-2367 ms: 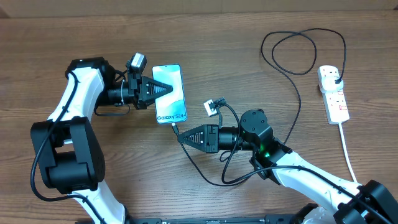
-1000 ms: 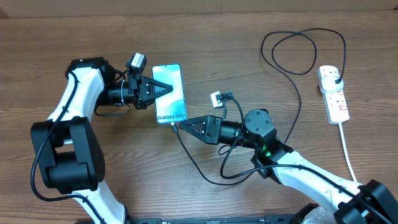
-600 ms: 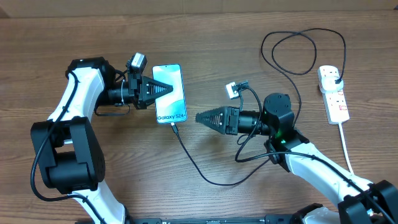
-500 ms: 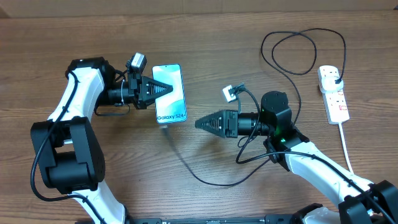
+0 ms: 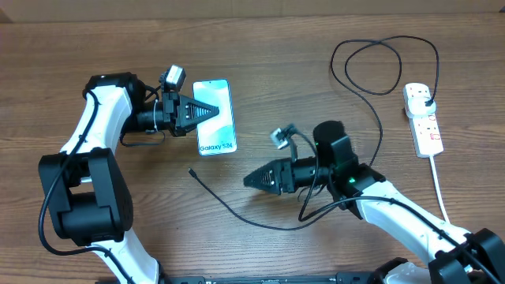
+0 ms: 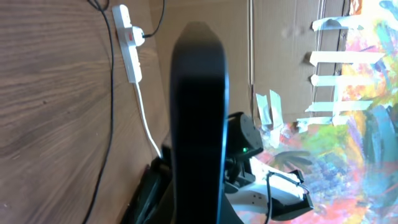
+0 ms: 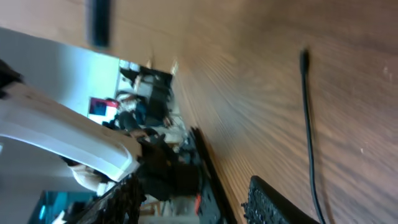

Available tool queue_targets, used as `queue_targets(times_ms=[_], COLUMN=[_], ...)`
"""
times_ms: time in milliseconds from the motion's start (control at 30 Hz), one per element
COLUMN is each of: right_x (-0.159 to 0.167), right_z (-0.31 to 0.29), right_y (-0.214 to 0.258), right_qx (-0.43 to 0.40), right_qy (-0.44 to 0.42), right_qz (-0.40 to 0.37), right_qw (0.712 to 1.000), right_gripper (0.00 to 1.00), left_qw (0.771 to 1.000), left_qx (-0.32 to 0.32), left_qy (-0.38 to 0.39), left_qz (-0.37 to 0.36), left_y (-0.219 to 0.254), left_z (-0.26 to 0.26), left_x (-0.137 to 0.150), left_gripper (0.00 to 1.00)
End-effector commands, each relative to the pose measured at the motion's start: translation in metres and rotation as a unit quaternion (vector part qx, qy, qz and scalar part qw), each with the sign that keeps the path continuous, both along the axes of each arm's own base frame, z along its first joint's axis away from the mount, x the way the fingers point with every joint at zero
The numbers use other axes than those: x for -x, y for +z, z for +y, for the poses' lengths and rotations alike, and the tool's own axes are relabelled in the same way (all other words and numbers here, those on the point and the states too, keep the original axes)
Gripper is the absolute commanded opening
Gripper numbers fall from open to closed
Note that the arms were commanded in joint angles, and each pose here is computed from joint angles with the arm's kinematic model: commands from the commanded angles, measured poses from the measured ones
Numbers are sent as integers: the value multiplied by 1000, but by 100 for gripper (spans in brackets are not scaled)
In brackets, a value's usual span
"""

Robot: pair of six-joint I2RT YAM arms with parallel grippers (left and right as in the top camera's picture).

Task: Plug charger to phone and switch on socket

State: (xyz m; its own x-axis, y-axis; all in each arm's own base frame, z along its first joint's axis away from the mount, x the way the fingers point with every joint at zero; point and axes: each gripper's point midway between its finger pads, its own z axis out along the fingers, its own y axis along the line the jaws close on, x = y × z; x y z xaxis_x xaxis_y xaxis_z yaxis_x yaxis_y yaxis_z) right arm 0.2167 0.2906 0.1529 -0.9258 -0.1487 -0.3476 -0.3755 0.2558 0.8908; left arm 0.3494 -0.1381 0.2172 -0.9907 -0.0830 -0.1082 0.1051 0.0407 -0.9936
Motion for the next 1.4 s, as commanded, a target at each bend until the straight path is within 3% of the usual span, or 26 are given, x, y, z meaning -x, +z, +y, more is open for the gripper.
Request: queue_targets(times_ms=[0,233,433,633,800,1067,1200,1267,1367], right_x=[-12,-32,-31,-6,-11,-26,-28,-28,-29], right_z=[10,3,18,59,86,129,129,128,129], right_y=[15,18,5,-46,-91,-123,-149,-154,-153], right_qx=[19,202,317,356,404,388,401,404,403], right_qy=[1,-11,46,153,158,140,145,147,146], right_qz=[-63,-140,-191,-219,-287,-359,-352,-350,-351], right_qw=[998,969,928,896,854,837,833,832,833], right_gripper=[53,54,59,63,66,65,55,45,21], left_qw=[999,996,991,986,983,982,982,982,982], left_qx=[19,17,16,15,5,-4,-4,-4,-4], left_qy=[31,83,132,167,181,189,189,189,189], left_qz=[-10,-17,-18,-19,-17,-14,-14,-14,-14], left_y=[15,14,14,14,11,7,7,7,8], left_z=[17,55,92,119,131,139,139,139,139], left_x=[-8,-19,-26,-28,-28,-27,-27,-27,-27], left_gripper=[5,5,4,4,4,4,4,4,4])
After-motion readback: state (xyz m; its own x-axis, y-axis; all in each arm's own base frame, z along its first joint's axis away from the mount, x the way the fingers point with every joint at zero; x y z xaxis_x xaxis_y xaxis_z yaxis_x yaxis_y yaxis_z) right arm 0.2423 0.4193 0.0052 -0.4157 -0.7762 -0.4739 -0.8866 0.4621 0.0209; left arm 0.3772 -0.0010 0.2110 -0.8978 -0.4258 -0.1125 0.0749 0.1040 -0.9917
